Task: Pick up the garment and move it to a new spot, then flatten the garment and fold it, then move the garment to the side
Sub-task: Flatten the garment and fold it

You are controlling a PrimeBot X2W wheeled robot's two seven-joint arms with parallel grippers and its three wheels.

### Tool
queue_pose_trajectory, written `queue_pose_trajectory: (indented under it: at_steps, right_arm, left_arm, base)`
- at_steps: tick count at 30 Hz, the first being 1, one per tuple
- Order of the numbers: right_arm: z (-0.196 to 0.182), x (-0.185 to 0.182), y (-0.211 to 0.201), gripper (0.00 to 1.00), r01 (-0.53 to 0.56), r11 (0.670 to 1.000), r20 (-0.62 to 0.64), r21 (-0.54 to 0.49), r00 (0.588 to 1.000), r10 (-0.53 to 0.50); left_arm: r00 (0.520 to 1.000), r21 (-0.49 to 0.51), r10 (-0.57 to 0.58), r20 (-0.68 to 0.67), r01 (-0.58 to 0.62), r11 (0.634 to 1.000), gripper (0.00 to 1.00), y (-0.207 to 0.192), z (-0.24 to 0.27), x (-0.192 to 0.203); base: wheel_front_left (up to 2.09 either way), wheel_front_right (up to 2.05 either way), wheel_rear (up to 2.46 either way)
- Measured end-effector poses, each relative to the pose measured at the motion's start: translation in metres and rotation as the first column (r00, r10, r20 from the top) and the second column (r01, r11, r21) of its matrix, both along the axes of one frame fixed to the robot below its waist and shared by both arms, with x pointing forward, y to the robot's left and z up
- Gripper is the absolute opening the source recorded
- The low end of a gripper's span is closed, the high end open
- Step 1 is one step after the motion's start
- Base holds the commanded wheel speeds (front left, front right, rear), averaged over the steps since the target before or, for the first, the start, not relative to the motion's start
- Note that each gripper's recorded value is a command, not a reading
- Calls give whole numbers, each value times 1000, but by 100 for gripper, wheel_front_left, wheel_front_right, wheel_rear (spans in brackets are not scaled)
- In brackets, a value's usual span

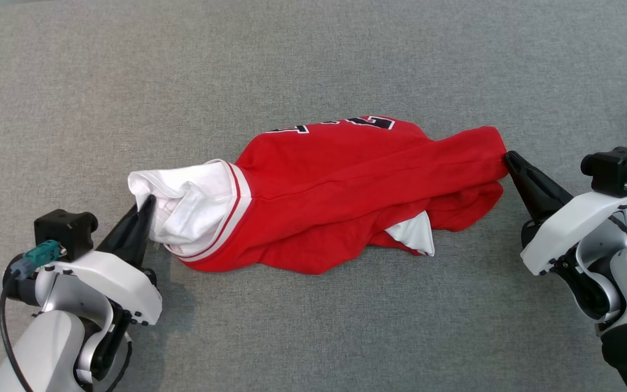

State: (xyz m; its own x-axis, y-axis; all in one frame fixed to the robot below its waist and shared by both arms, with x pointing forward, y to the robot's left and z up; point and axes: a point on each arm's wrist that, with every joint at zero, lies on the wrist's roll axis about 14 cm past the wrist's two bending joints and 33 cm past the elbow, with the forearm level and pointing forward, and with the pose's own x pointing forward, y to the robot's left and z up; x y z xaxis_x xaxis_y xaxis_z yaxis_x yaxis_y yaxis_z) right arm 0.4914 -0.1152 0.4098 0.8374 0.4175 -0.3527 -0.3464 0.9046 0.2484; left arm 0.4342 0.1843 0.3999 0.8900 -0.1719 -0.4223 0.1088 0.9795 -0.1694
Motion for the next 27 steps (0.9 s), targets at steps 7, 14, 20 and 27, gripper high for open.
queue_pose_trajectory:
  at_steps: [7, 14, 20, 27]
  right_arm:
    - [33, 1, -2, 0, -1, 998, 70, 70, 998, -4]
    - [71, 2, -28, 0, 52, 997, 209, 50, 976, -61]
    - [111, -3, -47, 100, 127, 990, 376, 56, 916, -139]
    - [142, -33, -68, 100, 225, 973, 493, 57, 841, -223]
  left_arm:
    - [995, 25, 0, 97, -3, 1000, 0, 6, 27, 12]
    - [993, 21, -18, 117, 15, 1000, 0, -2, 42, 10]
    - [994, 15, -20, 111, 19, 1000, 0, -6, 43, 4]
    - [995, 5, -23, 100, 23, 1000, 0, -11, 43, -9]
  base:
    - [0, 0, 0]
    - [0, 0, 0]
    - [0, 0, 0]
    - [0, 0, 0]
